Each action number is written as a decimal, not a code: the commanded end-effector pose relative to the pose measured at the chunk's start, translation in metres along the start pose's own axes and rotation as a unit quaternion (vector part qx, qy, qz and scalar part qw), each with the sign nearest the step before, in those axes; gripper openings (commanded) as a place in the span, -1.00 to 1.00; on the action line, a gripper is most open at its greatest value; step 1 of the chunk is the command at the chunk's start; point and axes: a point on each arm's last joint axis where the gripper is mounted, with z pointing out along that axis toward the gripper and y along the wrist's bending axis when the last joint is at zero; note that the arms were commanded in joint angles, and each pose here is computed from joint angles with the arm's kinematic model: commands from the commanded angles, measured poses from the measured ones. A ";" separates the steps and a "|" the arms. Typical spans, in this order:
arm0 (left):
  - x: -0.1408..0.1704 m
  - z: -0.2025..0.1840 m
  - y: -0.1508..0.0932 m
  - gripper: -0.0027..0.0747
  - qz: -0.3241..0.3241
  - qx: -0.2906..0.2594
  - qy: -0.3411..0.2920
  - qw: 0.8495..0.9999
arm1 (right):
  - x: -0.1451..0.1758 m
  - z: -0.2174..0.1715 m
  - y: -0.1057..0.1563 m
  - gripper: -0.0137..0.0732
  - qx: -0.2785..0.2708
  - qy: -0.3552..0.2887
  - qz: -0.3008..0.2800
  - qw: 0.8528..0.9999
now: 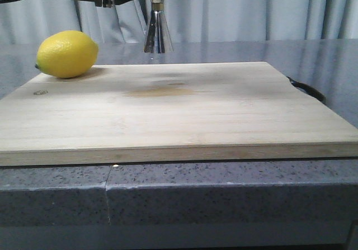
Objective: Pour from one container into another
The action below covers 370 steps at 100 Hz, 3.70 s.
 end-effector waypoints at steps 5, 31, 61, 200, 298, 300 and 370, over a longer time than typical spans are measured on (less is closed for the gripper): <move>-0.040 -0.003 -0.009 -0.30 0.017 0.013 -0.081 0.996 | 0.000 -0.028 -0.019 -0.01 0.053 -0.031 0.094 0.994; -0.040 -0.003 -0.009 -0.30 0.017 0.013 -0.081 0.996 | 0.019 -0.049 -0.033 -0.01 0.080 -0.038 0.243 0.966; -0.040 -0.003 -0.009 -0.30 0.017 0.013 -0.081 0.996 | 0.056 -0.083 -0.045 -0.01 0.103 -0.088 0.441 0.887; -0.040 -0.003 -0.009 -0.30 0.017 0.013 -0.081 0.996 | 0.144 0.047 0.128 -0.01 0.210 -0.276 0.540 0.767; -0.040 -0.003 -0.009 -0.30 0.017 0.013 -0.081 0.996 | 0.149 0.091 0.142 0.63 0.144 -0.196 0.576 0.780; -0.040 -0.003 -0.009 -0.30 0.017 0.013 -0.081 0.996 | 0.149 0.089 0.142 0.66 0.141 -0.192 0.577 0.781; -0.040 -0.003 -0.009 -0.30 0.017 0.013 -0.081 0.996 | 0.151 -0.067 0.150 0.67 0.022 -0.021 0.619 0.785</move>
